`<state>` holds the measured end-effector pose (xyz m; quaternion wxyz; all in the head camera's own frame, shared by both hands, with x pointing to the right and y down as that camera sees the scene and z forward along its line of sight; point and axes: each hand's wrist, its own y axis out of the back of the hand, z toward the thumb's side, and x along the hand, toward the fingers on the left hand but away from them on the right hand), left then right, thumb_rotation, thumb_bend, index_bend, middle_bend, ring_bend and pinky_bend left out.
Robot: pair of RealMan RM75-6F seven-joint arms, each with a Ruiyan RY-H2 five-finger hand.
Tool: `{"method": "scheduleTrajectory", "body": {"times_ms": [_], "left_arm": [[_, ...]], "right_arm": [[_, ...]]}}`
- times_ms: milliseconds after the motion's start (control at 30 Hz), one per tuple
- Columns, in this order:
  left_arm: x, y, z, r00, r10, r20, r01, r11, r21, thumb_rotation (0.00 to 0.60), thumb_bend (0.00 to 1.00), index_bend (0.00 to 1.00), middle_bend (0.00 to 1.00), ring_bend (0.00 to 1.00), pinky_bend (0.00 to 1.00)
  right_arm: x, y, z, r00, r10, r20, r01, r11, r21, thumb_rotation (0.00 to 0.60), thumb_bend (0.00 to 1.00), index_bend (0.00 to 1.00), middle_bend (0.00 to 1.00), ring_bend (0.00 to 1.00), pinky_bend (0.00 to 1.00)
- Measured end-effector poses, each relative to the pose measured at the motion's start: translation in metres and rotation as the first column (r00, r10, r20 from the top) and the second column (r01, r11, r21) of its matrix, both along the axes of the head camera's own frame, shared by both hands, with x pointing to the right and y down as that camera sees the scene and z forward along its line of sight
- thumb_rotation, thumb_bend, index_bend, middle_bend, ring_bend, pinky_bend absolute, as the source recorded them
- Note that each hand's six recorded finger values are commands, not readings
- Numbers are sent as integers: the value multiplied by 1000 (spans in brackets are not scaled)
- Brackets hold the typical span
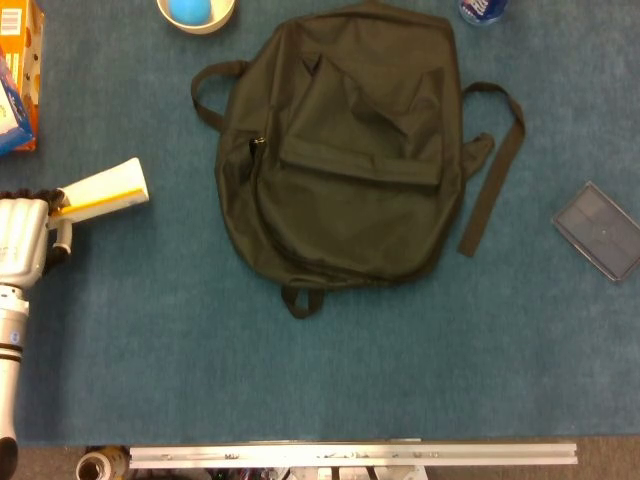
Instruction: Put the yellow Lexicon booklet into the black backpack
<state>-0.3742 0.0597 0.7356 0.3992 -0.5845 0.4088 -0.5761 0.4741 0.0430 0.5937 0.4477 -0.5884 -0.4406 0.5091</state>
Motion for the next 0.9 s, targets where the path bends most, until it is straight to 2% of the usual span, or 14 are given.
{"method": "scheduleTrajectory", "body": {"times_ms": [133,367,633,900], "left_arm": [[2,-4,-13,998,65,-16,-64,995,75,600,455,715,603,467,420],[6,-9,-34,977,211,-29,-204,965,165,600,423,739,619,469,420],[9,-16,-52,950,311,-43,-296,933,202,600,395,739,619,469,420],[17,-16,-65,924,373,-87,-342,906,250,600,394,739,619,469,420]], "right_arm": [[-22,-3,9,998,-31,64,35,997,-64,600,225,400,465,399,570],[-65,-10,25,979,-89,182,122,975,-184,600,198,400,465,399,570],[-109,-22,35,944,-100,313,183,951,-249,600,161,400,465,396,568],[-136,-25,43,930,-139,339,246,923,-295,600,125,400,465,396,568]]}}
